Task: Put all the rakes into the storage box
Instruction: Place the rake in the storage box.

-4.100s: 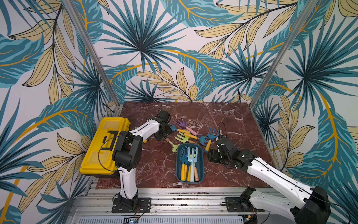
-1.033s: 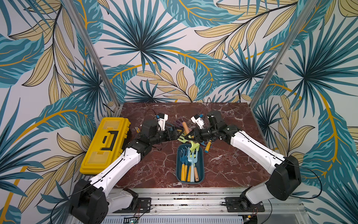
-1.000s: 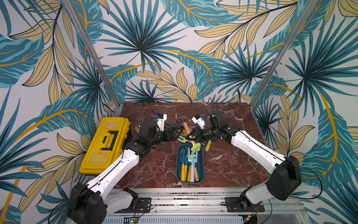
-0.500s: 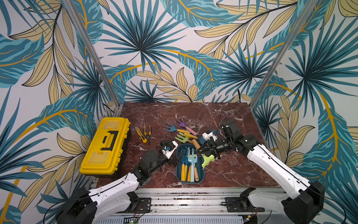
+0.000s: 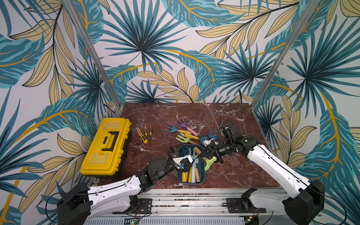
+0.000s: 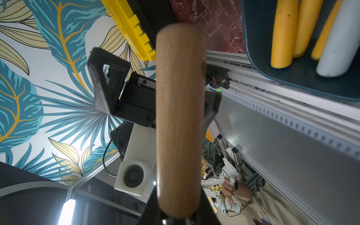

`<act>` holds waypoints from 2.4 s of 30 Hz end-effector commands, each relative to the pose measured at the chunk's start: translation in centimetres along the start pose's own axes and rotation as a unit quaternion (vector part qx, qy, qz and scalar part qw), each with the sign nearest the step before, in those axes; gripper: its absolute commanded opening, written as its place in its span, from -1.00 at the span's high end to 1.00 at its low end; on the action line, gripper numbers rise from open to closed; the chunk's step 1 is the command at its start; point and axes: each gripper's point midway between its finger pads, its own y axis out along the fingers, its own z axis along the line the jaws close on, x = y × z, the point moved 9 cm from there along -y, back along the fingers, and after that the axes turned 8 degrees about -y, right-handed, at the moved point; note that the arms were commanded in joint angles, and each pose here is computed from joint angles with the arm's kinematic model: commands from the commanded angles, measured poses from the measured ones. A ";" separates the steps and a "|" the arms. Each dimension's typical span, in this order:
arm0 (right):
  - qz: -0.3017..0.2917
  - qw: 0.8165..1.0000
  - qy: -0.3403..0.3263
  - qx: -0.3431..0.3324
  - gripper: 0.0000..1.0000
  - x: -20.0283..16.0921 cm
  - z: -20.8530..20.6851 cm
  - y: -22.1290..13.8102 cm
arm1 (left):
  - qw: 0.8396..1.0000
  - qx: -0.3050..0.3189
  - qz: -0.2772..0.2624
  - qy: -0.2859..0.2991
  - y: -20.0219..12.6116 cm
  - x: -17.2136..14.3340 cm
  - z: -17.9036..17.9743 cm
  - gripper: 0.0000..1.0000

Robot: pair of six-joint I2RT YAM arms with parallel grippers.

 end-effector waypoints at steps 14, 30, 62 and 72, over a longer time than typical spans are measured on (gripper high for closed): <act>0.036 0.999 0.015 0.000 1.00 0.1 -0.2 0.3 | 0.995 -0.091 0.012 0.026 2.8 2.4 -0.9 -0.21; 0.037 0.999 0.017 -0.003 1.00 0.3 -0.5 0.5 | 0.992 -0.125 0.007 0.007 4.6 3.2 -1.5 0.43; -0.364 0.853 -0.159 -0.337 -0.99 0.3 -1.2 -10.8 | 0.811 -0.077 0.366 -0.451 1.0 3.7 -1.2 1.00; -0.380 0.830 -0.194 -0.359 -0.99 0.5 -3.8 -10.3 | 0.646 -0.017 0.476 -0.596 -0.8 1.4 -3.1 1.00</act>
